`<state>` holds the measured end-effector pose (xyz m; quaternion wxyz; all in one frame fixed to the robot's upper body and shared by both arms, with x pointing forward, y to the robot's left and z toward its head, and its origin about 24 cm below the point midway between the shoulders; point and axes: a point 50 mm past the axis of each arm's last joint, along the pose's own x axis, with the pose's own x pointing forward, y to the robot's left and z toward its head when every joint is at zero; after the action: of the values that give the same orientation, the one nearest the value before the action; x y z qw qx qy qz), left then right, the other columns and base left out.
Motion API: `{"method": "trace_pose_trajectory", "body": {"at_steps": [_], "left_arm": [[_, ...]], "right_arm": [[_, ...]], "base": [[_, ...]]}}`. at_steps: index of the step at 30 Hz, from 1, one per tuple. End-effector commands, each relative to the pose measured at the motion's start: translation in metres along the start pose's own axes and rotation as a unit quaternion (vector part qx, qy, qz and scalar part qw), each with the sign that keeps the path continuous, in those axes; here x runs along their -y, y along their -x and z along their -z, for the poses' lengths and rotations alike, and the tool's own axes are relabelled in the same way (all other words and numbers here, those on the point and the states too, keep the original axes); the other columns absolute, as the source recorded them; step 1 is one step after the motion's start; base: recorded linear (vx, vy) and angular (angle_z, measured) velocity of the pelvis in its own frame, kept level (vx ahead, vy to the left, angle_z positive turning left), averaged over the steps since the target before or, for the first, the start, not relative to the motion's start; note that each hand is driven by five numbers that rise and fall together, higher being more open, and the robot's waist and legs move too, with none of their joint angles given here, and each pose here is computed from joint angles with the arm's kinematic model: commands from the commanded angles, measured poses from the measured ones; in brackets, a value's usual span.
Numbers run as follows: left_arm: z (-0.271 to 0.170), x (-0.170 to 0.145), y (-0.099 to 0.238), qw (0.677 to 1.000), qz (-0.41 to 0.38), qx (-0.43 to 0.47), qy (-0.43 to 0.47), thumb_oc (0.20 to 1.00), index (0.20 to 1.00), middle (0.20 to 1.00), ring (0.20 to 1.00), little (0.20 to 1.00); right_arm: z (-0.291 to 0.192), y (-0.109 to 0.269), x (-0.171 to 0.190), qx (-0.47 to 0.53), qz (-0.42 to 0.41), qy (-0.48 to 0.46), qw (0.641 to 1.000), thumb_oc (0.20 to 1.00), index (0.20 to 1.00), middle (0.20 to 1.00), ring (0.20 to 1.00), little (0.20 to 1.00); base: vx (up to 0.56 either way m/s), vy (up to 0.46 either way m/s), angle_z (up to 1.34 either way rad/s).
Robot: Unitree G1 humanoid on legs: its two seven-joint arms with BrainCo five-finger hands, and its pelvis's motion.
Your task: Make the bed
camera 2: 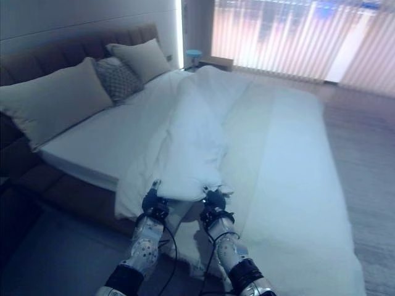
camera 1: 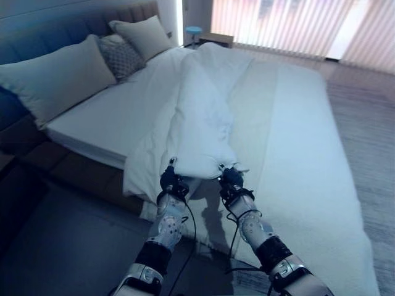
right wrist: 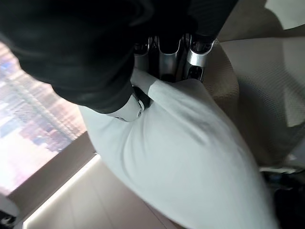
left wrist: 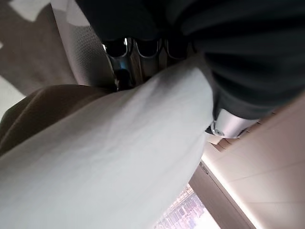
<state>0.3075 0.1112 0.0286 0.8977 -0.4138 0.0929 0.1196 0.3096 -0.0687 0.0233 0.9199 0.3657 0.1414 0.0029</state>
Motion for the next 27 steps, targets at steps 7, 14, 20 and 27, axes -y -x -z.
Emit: {"method": "trace_pose_trajectory", "body": {"at_steps": [7,14,20,27], "left_arm": [[-0.099,-0.021,-0.002,0.978,-0.003,0.207,-0.032,0.2,0.2,0.2,0.2,0.2],[-0.122,-0.013,-0.003,0.967,0.018,0.249,-0.053,0.2,0.2,0.2,0.2,0.2],[-0.127,-0.013,-0.003,0.961,0.017,0.26,-0.093,0.2,0.2,0.2,0.2,0.2],[-0.128,-0.017,0.0,0.96,0.004,0.263,-0.094,0.2,0.2,0.2,0.2,0.2]], "right_arm": [[-0.048,0.017,0.085,0.095,0.131,0.014,0.987,0.2,0.2,0.2,0.2,0.2],[-0.04,0.019,0.075,0.081,0.106,-0.007,0.991,0.2,0.2,0.2,0.2,0.2],[-0.031,0.011,0.062,0.071,0.091,-0.021,0.993,0.2,0.2,0.2,0.2,0.2],[-0.025,0.01,0.051,0.064,0.064,-0.023,0.996,0.2,0.2,0.2,0.2,0.2]], "base": [[0.05,0.385,0.2],[0.13,0.702,-0.21],[-0.05,0.667,-0.35],[-0.02,0.415,-0.18]]}}
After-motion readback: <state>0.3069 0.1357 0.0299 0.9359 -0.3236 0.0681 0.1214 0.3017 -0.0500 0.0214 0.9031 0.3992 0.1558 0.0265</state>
